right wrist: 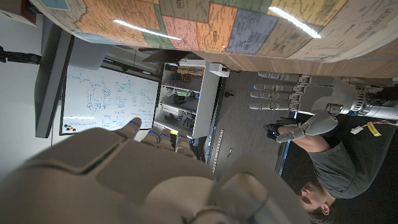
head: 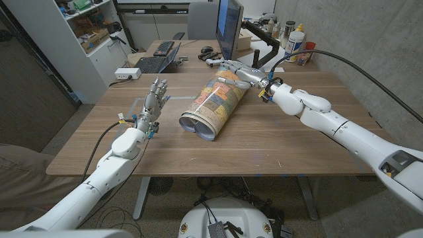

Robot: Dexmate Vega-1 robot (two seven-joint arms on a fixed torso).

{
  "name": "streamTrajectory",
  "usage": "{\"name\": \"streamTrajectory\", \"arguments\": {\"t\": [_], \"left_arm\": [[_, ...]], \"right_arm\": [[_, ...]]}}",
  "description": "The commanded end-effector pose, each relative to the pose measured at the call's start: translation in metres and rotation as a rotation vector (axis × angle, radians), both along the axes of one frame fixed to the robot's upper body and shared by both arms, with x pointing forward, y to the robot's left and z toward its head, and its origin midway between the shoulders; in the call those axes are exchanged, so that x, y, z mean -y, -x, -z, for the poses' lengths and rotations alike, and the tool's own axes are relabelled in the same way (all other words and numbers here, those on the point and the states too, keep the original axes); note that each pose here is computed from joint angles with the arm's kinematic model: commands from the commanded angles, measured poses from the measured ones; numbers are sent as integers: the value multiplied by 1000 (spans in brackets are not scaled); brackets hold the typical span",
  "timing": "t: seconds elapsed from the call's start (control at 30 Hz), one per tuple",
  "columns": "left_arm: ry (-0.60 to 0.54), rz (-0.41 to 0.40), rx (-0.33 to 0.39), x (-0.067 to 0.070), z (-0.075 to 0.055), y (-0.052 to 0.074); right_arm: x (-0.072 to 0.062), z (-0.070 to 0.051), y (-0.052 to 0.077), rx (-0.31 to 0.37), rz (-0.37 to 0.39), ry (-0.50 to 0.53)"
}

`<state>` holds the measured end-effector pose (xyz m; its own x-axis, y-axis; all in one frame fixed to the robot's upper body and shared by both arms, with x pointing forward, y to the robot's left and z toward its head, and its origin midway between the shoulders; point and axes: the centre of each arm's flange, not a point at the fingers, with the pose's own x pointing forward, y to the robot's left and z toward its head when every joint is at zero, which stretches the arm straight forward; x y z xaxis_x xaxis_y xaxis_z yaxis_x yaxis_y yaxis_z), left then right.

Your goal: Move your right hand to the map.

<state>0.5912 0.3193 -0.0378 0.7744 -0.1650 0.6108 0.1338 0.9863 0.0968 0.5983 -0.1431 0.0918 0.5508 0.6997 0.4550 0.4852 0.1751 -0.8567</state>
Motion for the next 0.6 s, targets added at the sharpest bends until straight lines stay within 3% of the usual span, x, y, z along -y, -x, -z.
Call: {"name": "streamTrajectory", "arguments": {"t": [0.03,0.6], "left_arm": [[-15,1,-7,0,3,3],[-26,-6,-9,-1,4,10]], "right_arm": [[-6,0,-6,-1,-5,23],[-5,2,-22,-19,11,14]]}}
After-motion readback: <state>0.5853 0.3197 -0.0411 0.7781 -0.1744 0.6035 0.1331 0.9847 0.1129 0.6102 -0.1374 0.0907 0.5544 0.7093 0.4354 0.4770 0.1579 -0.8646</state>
